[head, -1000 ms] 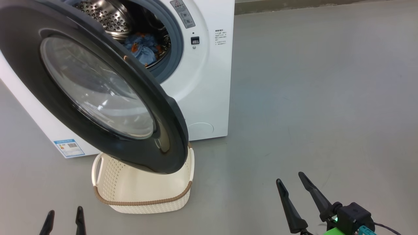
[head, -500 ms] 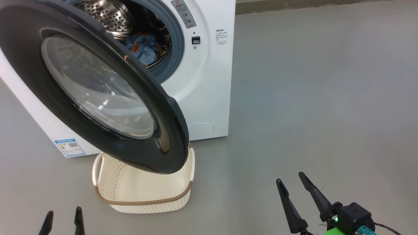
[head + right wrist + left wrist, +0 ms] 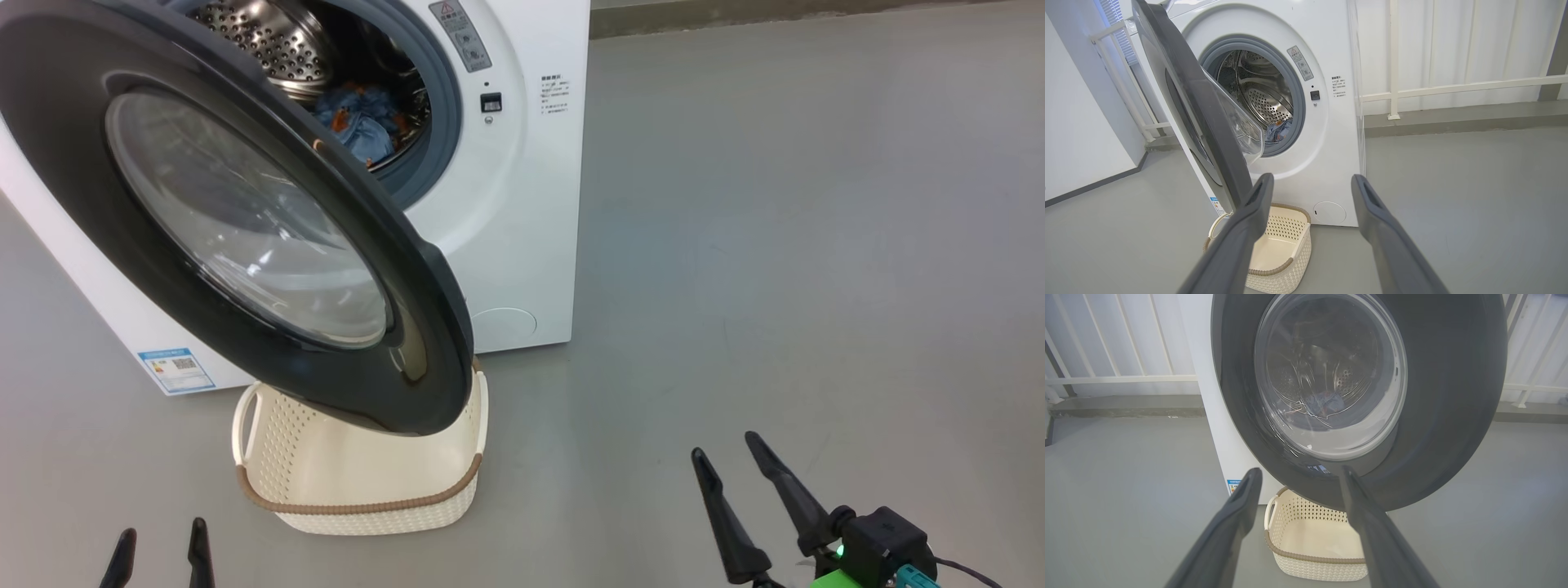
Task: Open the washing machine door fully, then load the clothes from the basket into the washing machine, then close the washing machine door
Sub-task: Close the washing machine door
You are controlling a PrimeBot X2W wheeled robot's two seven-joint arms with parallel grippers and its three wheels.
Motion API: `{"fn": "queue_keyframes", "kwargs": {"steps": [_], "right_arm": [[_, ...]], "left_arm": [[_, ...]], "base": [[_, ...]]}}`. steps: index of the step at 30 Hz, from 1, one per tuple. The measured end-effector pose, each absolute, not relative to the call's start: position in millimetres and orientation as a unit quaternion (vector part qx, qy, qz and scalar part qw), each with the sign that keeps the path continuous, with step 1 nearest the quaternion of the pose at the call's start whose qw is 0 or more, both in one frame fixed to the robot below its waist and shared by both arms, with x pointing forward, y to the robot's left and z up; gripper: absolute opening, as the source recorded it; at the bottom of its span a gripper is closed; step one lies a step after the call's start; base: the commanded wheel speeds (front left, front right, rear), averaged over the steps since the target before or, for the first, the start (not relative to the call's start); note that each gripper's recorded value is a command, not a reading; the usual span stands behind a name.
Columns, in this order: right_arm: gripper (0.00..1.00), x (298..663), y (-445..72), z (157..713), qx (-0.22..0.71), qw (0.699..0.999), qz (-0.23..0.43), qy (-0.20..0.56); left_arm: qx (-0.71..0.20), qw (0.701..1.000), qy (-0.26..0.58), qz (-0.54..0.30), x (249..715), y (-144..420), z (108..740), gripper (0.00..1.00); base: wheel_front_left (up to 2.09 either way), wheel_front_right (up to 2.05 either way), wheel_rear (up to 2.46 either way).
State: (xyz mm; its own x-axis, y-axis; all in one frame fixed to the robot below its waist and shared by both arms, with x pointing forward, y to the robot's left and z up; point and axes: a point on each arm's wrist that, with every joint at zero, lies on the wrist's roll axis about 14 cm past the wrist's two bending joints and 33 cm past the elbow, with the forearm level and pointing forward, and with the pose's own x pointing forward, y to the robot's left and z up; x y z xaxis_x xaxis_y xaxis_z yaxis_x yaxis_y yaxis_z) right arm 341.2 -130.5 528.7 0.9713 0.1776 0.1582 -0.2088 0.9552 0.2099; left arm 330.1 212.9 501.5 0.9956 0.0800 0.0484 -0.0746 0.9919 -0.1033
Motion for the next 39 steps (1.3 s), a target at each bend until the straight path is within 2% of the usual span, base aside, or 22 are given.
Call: {"fn": "queue_keyframes", "kwargs": {"steps": [1,8,13,16,20,26,31,39], "right_arm": [[0.00,341.2,-130.4,528.7,0.113,0.986,0.098,-0.069],[0.00,340.6,-129.3,530.1,0.114,0.986,0.100,-0.071],[0.00,342.2,-132.1,560.2,0.116,0.981,0.101,-0.118],[0.00,339.3,-120.4,619.6,0.116,0.963,0.130,-0.207],[0.00,324.7,-91.5,699.9,0.115,0.917,0.195,-0.329],[0.00,295.9,-32.6,749.9,0.108,0.852,0.320,-0.400],[0.00,286.0,16.6,755.3,0.123,0.814,0.414,-0.388],[0.00,303.9,86.7,680.0,0.125,0.820,0.508,-0.232]], "left_arm": [[-0.051,0.998,-0.027,0.037,330.0,212.7,501.7,1.00],[-0.051,0.998,-0.028,0.039,329.6,213.9,502.5,1.00],[-0.051,0.998,-0.027,0.039,329.0,214.1,501.9,1.00],[-0.051,0.998,-0.025,0.040,328.7,214.8,500.6,1.00],[-0.052,0.997,-0.022,0.043,327.8,216.2,498.7,1.00],[-0.056,0.997,-0.017,0.047,325.0,217.2,494.5,1.00],[-0.064,0.996,-0.015,0.053,322.5,218.0,492.6,1.00],[-0.079,0.995,-0.030,0.060,329.5,217.5,499.9,1.00]], "base": [[0.00,0.00,0.00],[0.00,0.00,0.00],[0.00,0.00,0.00],[0.00,0.00,0.00],[0.00,0.00,0.00],[0.00,0.00,0.00],[0.00,0.00,0.00],[0.00,0.00,0.00]]}}
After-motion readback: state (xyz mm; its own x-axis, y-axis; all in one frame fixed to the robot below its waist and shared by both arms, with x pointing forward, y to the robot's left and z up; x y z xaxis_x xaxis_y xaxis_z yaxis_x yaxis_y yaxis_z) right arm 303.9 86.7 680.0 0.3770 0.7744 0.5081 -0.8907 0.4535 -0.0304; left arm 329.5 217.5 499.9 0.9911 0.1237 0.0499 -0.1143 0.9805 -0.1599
